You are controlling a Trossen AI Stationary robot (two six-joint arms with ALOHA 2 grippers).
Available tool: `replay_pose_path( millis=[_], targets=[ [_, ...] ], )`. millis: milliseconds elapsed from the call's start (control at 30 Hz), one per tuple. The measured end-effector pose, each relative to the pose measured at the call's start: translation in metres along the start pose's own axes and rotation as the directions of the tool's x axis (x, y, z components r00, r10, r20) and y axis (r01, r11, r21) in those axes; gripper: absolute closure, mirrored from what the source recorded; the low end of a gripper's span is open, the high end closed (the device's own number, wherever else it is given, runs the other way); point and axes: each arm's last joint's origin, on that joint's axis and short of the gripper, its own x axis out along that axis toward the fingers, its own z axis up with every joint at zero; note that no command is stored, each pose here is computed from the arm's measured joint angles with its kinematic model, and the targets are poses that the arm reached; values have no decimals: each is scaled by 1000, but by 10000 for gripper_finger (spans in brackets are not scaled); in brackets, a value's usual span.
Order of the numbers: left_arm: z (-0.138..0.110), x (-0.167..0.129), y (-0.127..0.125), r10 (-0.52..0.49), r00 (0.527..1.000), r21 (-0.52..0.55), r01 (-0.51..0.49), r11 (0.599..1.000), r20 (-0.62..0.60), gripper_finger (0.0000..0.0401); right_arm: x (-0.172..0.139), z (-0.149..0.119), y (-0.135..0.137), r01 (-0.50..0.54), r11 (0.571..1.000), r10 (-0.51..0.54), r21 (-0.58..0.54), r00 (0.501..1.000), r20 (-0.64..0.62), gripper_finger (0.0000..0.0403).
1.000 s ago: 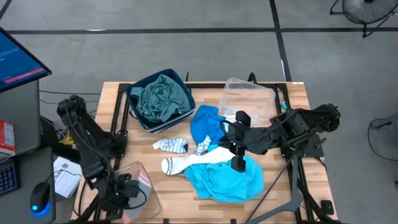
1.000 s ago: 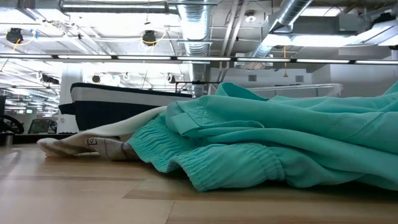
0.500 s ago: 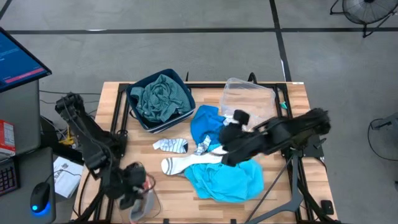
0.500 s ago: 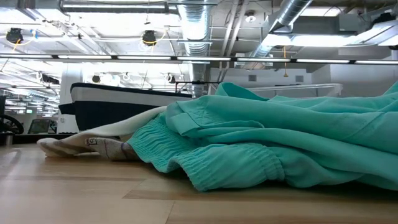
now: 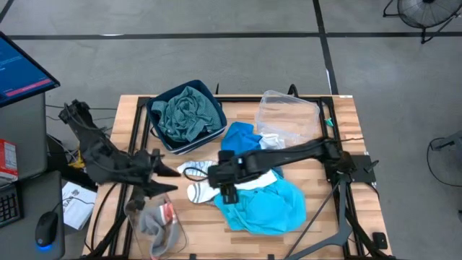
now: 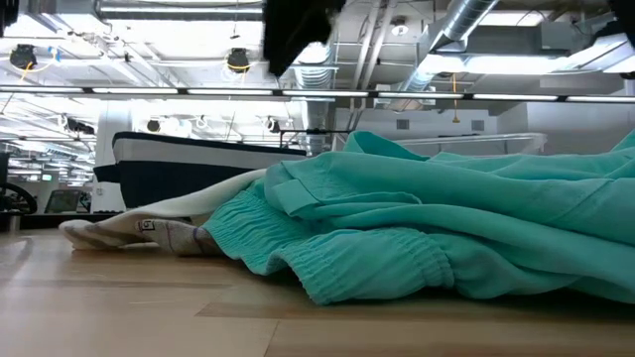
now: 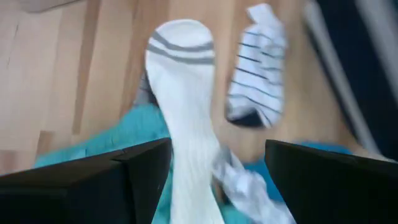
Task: Pick & Place Cloths
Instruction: Put the white and gray sock into the transparent bin
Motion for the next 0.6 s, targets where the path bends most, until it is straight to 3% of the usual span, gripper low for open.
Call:
replay_pose_path(
  millis=[133,333,600],
  targets=[
    [10,-7,-1,-42,997,20,41,999,62,209,40,1,-2,-25,999,24,-38,999,-23,148],
    [6,-2,-4,-36,998,39,34,999,45,210,97,-12,8,-51,997,42,-63,990,-138,148],
    [-1,6,-8,-24,999,57,23,998,23,212,134,-17,12,-61,997,54,-50,989,-137,155]
  ],
)
